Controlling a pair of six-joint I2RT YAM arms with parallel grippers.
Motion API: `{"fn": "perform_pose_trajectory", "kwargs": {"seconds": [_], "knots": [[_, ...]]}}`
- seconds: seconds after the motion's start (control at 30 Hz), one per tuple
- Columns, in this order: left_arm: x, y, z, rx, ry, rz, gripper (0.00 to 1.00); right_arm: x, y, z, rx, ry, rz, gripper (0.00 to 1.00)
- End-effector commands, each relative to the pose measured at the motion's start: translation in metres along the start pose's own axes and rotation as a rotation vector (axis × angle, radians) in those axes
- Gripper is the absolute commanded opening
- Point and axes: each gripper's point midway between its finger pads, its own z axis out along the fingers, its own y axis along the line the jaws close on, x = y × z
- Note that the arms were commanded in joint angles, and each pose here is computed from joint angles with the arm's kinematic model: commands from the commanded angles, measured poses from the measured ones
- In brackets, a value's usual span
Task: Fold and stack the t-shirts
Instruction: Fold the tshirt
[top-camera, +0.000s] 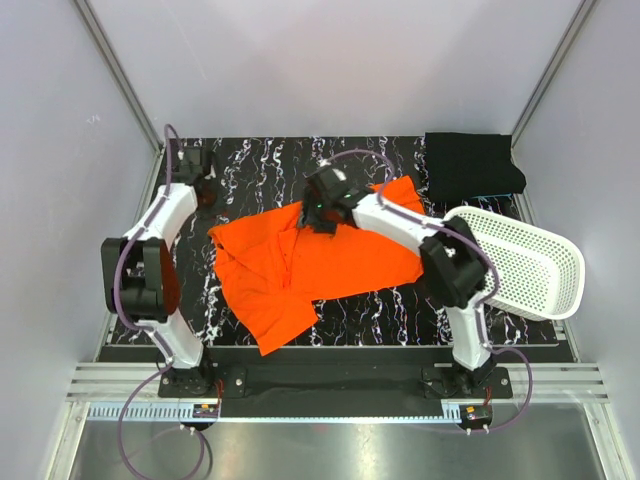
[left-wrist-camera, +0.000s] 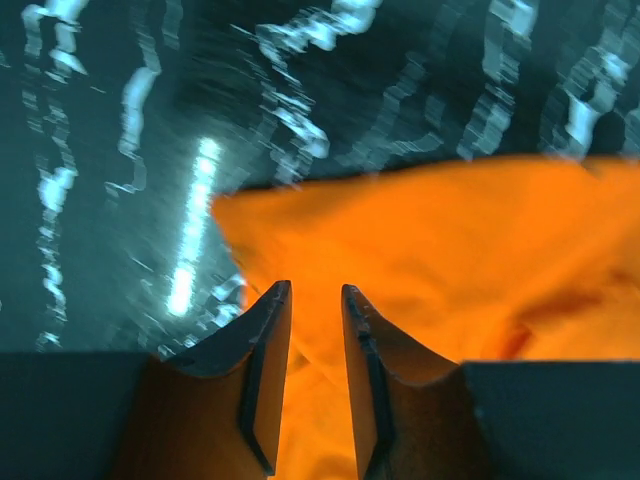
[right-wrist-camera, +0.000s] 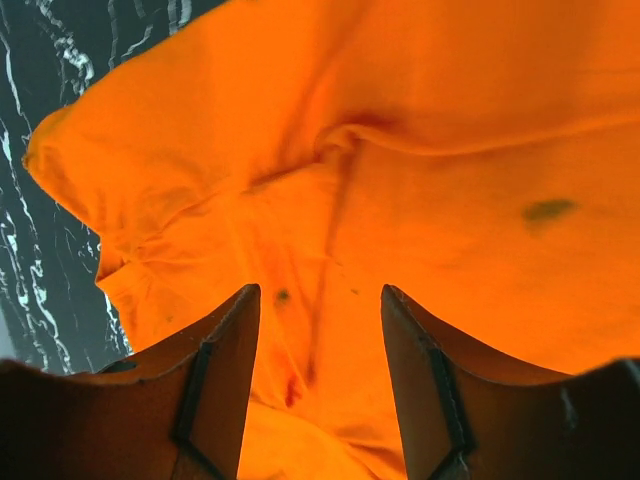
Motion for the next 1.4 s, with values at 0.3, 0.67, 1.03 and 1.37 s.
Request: {"fn": "perform_pose_trajectory", "kwargs": {"seconds": [0.3, 0.67, 1.03, 1.37], "knots": [[0.025, 0.052, 0.065, -0.108, 0.136, -0.046, 0.21, 0.010, 0.062, 0.049, 0.013, -0.100, -0.172, 0.52], [0.031, 0.067, 0.083, -0.180, 0.144, -0.009, 0.22, 0.026, 0.048, 0.070, 0.095, -0.082, -0.291, 0.54], [0.019, 0.068, 0.092, -0.188, 0.132, 0.007, 0.22, 0.018, 0.023, 0.052, 0.192, -0.128, -0.326, 0.02], [0.013, 0.075, 0.094, -0.221, 0.127, 0.021, 0.25, 0.026, -0.025, 0.012, 0.310, -0.168, -0.301, 0.00]]}}
